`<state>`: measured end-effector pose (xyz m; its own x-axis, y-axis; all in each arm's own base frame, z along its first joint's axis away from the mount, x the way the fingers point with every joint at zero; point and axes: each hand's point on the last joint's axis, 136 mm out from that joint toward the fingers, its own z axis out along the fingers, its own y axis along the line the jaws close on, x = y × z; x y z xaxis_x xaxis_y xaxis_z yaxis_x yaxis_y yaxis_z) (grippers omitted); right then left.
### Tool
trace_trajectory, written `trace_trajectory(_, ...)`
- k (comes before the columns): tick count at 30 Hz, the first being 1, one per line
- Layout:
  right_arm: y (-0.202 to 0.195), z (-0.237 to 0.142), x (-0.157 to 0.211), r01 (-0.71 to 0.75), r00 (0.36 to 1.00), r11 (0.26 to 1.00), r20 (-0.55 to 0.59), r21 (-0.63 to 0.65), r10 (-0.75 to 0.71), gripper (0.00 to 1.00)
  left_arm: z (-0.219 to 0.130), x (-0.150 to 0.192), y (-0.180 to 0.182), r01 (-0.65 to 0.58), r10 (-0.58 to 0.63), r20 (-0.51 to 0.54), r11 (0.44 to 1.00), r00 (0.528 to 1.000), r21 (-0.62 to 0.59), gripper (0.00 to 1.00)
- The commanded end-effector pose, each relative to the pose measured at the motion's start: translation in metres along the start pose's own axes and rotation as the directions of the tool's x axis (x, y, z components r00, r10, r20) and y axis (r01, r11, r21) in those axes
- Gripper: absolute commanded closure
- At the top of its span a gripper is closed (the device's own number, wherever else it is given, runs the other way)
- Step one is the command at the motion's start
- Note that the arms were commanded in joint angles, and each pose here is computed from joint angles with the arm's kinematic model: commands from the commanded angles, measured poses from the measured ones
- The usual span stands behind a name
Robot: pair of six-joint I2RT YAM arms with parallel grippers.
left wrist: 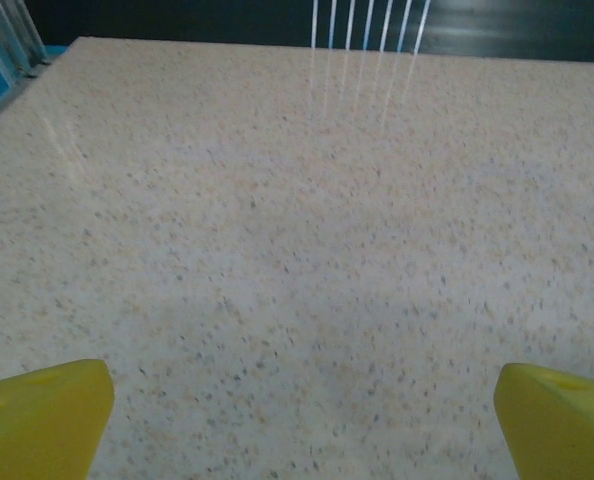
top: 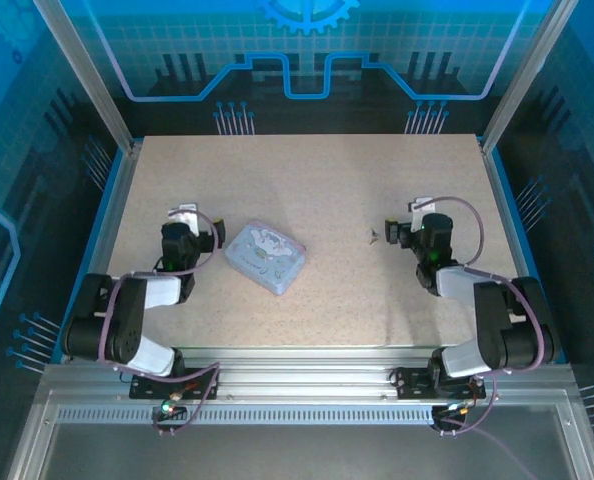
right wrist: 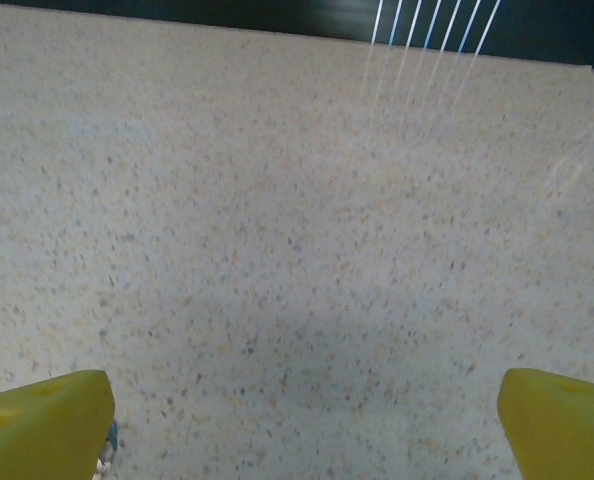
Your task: Unlock a padlock with a key
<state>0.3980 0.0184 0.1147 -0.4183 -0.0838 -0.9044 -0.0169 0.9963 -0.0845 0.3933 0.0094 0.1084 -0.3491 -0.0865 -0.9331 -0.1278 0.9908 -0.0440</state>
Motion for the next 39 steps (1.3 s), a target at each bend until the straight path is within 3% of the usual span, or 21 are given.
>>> trace_trajectory(1, -0.009, -0.010, -0.016, -0.042, 0.998, 0.999, -0.037, 0.029, 0.043, 0.00, -0.006, -0.027, 0.013, 0.040, -0.041, -0.012, 0.996, 0.999, -0.074, 0.01)
trace_trajectory(5, 0.008, -0.034, -0.045, -0.172, 0.985, 0.980, -0.017, -0.099, 0.171, 0.00, -0.021, -0.053, 0.011, 0.173, -0.177, -0.040, 0.982, 0.983, -0.074, 0.01)
trace_trajectory(6, 0.009, -0.040, -0.052, -0.243, 0.970, 0.963, -0.029, -0.119, 0.241, 0.00, -0.026, -0.056, 0.013, 0.254, -0.258, -0.039, 0.963, 0.965, -0.088, 0.01)
trace_trajectory(8, -0.008, -0.050, -0.042, -0.481, 0.870, 0.877, -0.121, 0.012, 0.479, 0.00, -0.040, -0.053, 0.023, 0.458, -0.468, -0.044, 0.877, 0.883, -0.144, 0.01)
trace_trajectory(9, -0.009, -0.052, -0.041, -0.525, 0.840, 0.851, -0.153, 0.017, 0.521, 0.00, -0.043, -0.054, 0.018, 0.500, -0.506, -0.057, 0.860, 0.860, -0.102, 0.01)
trace_trajectory(12, 0.016, -0.054, -0.049, -0.547, 0.823, 0.825, -0.270, -0.142, 0.499, 0.04, -0.054, -0.054, -0.004, 0.563, -0.557, -0.123, 0.826, 0.821, 0.017, 0.01)
trace_trajectory(19, 0.082, -0.079, -0.055, -0.468, 0.865, 0.802, -0.379, -0.371, 0.329, 0.08, -0.083, -0.022, -0.050, 0.653, -0.577, -0.382, 0.750, 0.722, 0.102, 0.06)
trace_trajectory(21, 0.103, -0.084, -0.050, -0.447, 0.870, 0.791, -0.406, -0.418, 0.278, 0.04, -0.091, -0.008, -0.057, 0.661, -0.569, -0.432, 0.745, 0.700, 0.090, 0.07)
trace_trajectory(26, 0.157, -0.088, -0.033, -0.394, 0.874, 0.764, -0.465, -0.511, 0.140, 0.07, -0.103, 0.021, -0.070, 0.680, -0.563, -0.526, 0.732, 0.637, 0.040, 0.07)
trace_trajectory(30, 0.197, -0.080, -0.026, -0.378, 0.864, 0.733, -0.499, -0.565, 0.061, 0.11, -0.100, 0.033, -0.090, 0.729, -0.575, -0.570, 0.682, 0.588, 0.063, 0.06)
trace_trajectory(39, 0.264, -0.057, -0.003, -0.373, 0.826, 0.687, -0.561, -0.623, -0.060, 0.14, -0.083, 0.040, -0.118, 0.727, -0.539, -0.607, 0.680, 0.583, 0.095, 0.06)
